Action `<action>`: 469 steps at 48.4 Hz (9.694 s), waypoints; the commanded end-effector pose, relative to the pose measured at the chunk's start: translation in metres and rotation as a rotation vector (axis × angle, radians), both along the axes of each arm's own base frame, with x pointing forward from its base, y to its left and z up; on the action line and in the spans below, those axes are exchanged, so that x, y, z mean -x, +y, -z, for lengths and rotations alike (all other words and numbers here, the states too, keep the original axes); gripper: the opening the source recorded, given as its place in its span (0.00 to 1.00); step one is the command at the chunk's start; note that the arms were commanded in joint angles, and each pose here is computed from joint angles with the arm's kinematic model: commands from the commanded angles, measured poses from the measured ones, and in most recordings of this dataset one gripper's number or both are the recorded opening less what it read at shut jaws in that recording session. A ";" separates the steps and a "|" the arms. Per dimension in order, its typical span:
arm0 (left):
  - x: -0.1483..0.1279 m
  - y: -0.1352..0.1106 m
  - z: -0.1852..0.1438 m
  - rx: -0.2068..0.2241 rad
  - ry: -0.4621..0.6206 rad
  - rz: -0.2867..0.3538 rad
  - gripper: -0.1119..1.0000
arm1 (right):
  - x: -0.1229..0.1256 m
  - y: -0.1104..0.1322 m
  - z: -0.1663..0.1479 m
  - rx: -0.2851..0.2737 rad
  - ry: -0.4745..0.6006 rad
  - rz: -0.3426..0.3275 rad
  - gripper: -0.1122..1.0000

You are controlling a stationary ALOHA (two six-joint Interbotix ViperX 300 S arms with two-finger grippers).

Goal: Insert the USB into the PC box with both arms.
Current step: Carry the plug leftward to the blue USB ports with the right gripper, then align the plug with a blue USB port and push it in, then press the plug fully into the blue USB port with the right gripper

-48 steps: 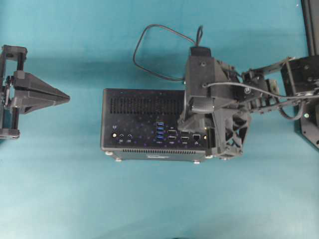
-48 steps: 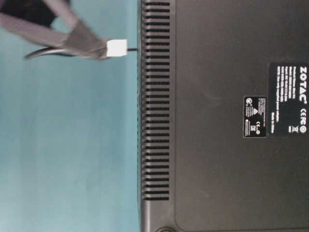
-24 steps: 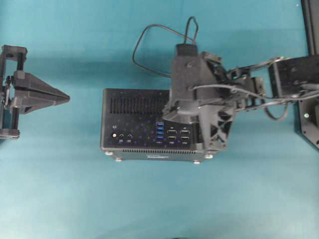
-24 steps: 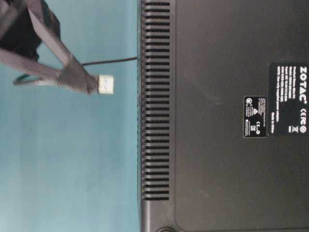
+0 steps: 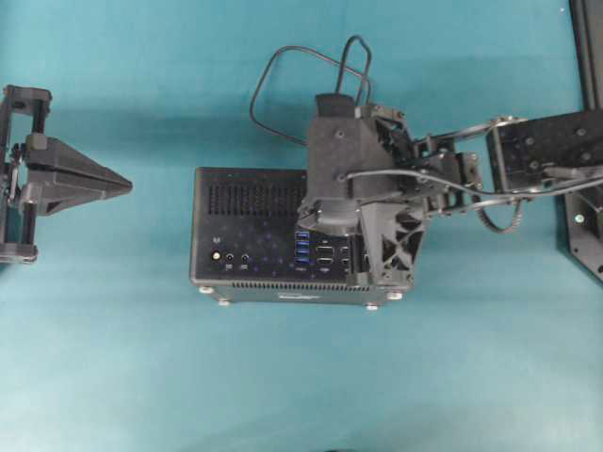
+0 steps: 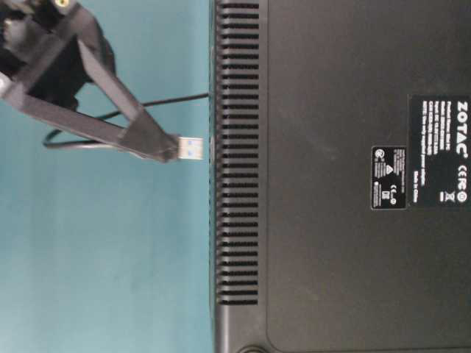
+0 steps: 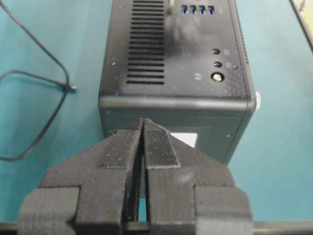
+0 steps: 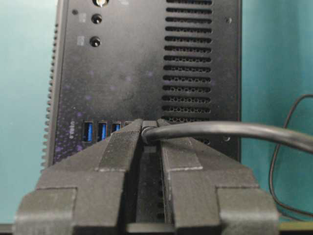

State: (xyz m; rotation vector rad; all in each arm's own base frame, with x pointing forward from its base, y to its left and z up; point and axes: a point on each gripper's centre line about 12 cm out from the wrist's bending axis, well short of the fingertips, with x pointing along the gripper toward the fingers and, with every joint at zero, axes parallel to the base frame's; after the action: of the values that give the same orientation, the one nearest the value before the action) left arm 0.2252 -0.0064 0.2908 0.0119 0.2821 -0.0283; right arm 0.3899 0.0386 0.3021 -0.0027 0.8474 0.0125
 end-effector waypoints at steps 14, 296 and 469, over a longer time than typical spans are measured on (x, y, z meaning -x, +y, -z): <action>-0.002 0.000 -0.005 0.001 -0.018 0.001 0.10 | -0.004 0.000 -0.011 -0.001 -0.022 0.005 0.20; 0.001 -0.003 -0.008 0.031 -0.039 0.004 0.10 | 0.008 0.009 0.006 -0.038 -0.023 0.042 0.22; 0.002 -0.003 -0.010 0.033 -0.050 0.004 0.10 | 0.010 0.009 -0.011 -0.068 -0.153 0.026 0.17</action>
State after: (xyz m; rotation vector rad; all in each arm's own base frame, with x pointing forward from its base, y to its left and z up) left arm 0.2210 -0.0086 0.2919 -0.0207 0.2581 -0.0348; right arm 0.3818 0.0497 0.3059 0.0532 0.7116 0.0223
